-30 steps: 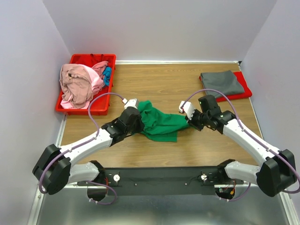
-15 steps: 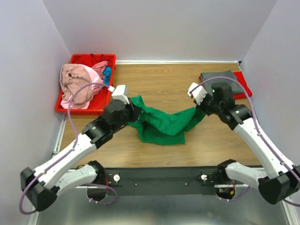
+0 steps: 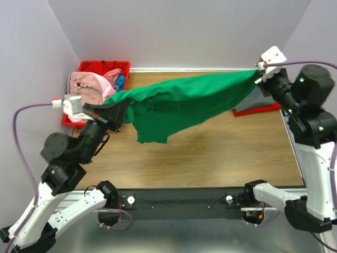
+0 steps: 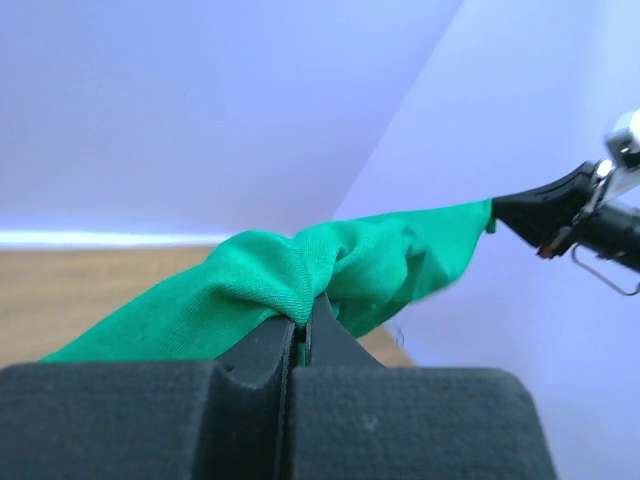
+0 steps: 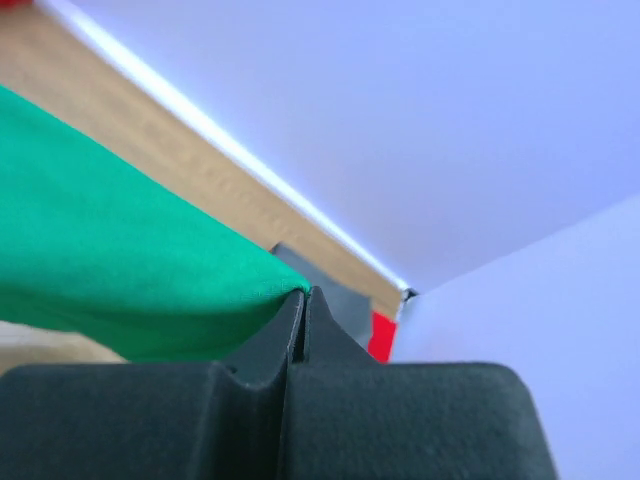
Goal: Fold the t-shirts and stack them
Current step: Flatten the tshirt out
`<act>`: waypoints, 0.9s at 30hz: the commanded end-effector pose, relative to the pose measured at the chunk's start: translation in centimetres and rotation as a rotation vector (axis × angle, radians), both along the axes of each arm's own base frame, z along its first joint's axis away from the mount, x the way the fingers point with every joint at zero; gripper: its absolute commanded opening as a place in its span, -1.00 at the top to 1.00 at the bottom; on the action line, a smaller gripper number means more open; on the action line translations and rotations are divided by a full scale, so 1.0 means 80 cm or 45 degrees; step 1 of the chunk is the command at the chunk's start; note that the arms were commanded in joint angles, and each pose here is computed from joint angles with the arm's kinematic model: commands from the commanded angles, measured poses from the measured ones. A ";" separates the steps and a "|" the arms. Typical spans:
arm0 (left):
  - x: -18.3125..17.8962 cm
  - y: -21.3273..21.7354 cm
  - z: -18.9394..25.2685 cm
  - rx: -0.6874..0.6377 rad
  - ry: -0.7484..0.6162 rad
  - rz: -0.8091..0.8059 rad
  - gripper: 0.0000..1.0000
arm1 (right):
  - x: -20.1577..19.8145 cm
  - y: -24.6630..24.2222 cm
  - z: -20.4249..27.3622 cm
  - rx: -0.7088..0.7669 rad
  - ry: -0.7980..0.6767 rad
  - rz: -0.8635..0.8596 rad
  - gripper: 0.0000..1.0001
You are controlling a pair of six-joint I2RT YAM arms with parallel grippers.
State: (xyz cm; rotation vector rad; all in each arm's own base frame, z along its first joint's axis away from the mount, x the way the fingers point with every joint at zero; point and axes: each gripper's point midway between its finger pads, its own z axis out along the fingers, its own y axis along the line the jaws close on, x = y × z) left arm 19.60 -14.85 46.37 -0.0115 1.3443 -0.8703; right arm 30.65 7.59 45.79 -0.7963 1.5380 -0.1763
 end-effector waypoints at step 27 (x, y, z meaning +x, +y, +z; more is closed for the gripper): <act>0.067 -0.010 -0.198 -0.167 0.449 0.205 0.68 | 0.052 0.012 -0.141 0.081 0.307 0.100 0.99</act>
